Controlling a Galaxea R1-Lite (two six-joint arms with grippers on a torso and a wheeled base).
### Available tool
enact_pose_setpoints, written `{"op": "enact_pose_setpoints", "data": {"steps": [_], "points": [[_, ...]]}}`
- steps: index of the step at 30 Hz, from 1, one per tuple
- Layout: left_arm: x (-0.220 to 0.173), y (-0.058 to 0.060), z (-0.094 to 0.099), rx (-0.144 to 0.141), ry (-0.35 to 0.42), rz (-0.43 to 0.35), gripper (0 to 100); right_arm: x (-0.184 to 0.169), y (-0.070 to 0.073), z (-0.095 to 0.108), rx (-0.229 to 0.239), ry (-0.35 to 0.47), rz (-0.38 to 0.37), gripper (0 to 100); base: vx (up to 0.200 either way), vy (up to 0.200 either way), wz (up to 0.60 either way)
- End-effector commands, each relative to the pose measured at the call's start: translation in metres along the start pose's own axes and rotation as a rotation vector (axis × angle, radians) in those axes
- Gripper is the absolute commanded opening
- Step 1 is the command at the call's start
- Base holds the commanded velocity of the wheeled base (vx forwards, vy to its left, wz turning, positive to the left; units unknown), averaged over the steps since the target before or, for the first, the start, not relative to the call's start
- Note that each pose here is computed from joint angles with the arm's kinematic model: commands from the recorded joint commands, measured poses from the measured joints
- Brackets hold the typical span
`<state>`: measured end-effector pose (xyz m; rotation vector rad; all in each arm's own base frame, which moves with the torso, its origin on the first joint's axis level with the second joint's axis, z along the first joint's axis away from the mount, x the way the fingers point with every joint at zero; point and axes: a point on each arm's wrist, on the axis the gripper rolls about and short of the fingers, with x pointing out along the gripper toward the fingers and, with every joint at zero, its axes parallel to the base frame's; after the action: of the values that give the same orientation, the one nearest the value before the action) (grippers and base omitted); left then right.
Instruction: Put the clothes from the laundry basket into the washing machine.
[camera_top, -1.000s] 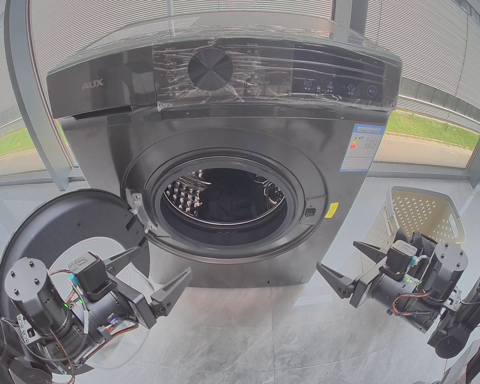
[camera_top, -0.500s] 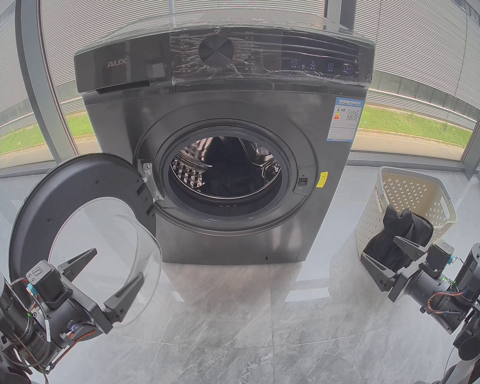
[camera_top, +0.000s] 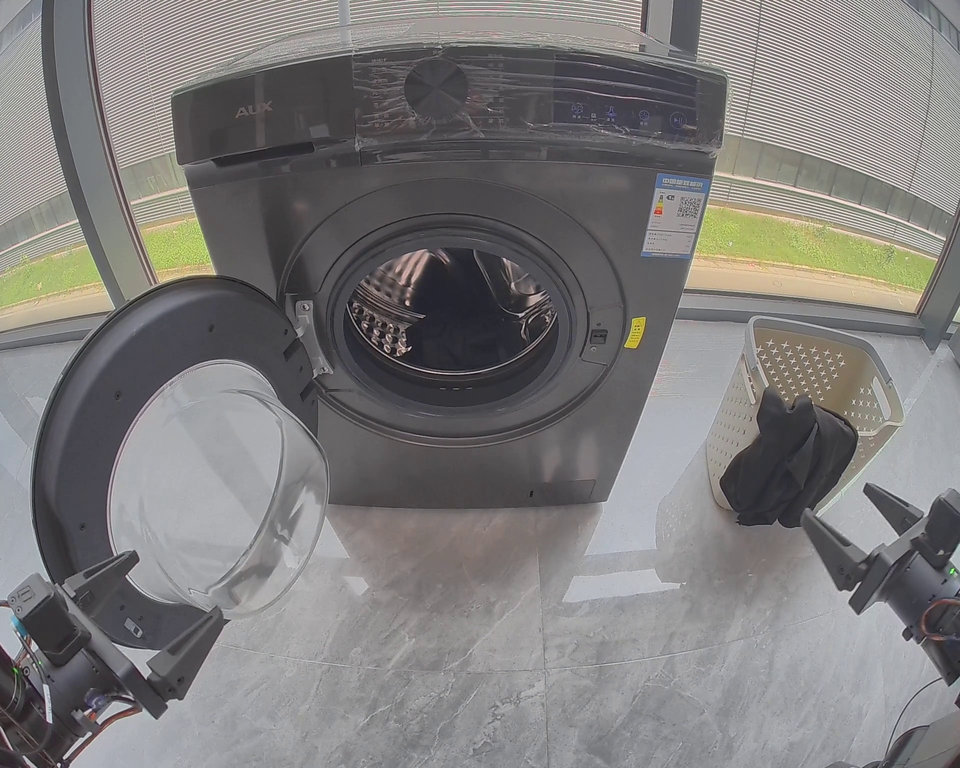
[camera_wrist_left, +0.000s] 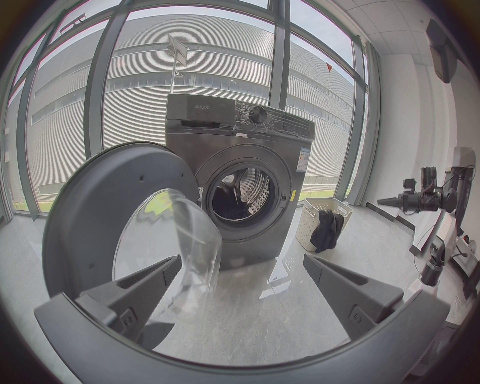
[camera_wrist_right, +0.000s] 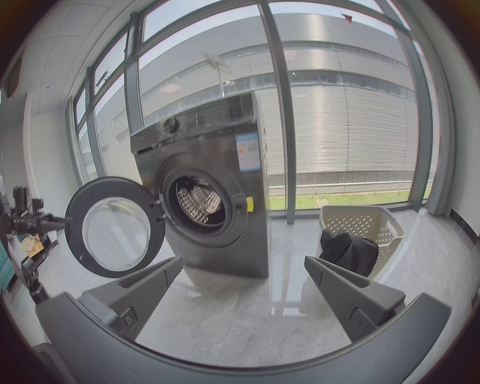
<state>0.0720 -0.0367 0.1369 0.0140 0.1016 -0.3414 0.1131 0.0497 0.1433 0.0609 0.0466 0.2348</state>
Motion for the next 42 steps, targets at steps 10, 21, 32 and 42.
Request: {"op": "enact_pose_setpoints", "data": {"steps": [10, 21, 32, 42], "points": [[-0.066, 0.014, -0.033, -0.015, -0.066, 0.165, 100, -0.101, -0.028, -0.024, 0.005, -0.057, -0.201, 100, 0.0, 0.0, 0.0], [-0.086, 0.01, -0.058, 0.046, -0.054, 0.266, 100, -0.135, -0.027, -0.055, -0.036, -0.105, -0.241, 100, 0.0, 0.0, 0.0], [-0.093, 0.004, -0.067, 0.096, -0.074, 0.397, 100, -0.138, -0.026, -0.062, -0.035, -0.064, -0.372, 100, 0.0, 0.0, 0.0], [-0.095, 0.003, -0.068, 0.039, -0.117, 0.346, 100, -0.144, -0.023, -0.065, -0.061, -0.069, -0.363, 100, 0.0, 0.0, 0.0]]}}
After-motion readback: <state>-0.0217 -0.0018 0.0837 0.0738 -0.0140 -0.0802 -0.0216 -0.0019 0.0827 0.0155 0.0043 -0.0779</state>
